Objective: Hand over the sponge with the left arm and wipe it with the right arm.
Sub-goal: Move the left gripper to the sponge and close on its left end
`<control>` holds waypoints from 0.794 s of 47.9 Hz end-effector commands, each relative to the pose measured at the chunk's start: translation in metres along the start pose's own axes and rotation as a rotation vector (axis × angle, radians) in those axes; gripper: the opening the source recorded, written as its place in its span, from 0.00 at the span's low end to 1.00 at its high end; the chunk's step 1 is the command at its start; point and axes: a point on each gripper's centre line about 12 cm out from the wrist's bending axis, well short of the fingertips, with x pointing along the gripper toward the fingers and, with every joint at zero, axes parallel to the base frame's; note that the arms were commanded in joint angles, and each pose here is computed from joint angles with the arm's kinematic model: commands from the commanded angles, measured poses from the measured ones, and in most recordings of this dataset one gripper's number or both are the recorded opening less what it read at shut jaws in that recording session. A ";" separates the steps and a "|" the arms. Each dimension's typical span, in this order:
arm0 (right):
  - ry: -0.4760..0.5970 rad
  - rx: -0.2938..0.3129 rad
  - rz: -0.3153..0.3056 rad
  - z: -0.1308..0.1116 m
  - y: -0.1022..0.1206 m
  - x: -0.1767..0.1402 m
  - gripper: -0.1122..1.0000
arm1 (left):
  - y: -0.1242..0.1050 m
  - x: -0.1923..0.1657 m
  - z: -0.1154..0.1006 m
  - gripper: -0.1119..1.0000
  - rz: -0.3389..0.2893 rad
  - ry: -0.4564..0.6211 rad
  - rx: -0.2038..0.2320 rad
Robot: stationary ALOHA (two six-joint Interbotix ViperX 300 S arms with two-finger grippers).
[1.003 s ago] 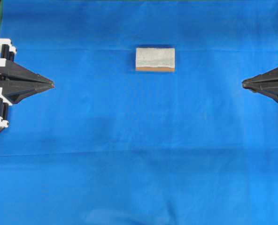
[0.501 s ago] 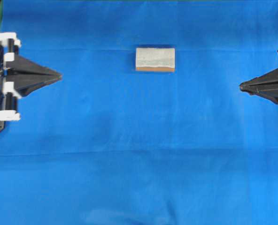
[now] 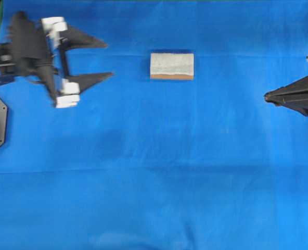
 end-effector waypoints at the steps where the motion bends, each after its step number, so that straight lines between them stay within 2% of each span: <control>1: -0.017 -0.002 -0.002 0.010 0.000 0.003 0.10 | 0.003 0.023 0.001 0.90 0.005 0.018 0.020; 4: -0.014 -0.001 -0.003 0.009 -0.001 0.003 0.10 | 0.004 0.040 -0.007 0.94 0.006 0.056 0.022; 17: 0.014 -0.004 -0.003 0.005 -0.001 0.004 0.10 | 0.016 0.099 -0.045 0.95 0.020 0.185 0.033; 23: 0.023 -0.010 -0.002 0.002 -0.001 0.005 0.10 | 0.023 0.116 -0.066 0.95 0.031 0.238 0.043; 38: 0.054 -0.009 -0.017 -0.002 -0.004 0.005 0.10 | 0.023 0.141 -0.090 0.95 0.023 0.289 0.050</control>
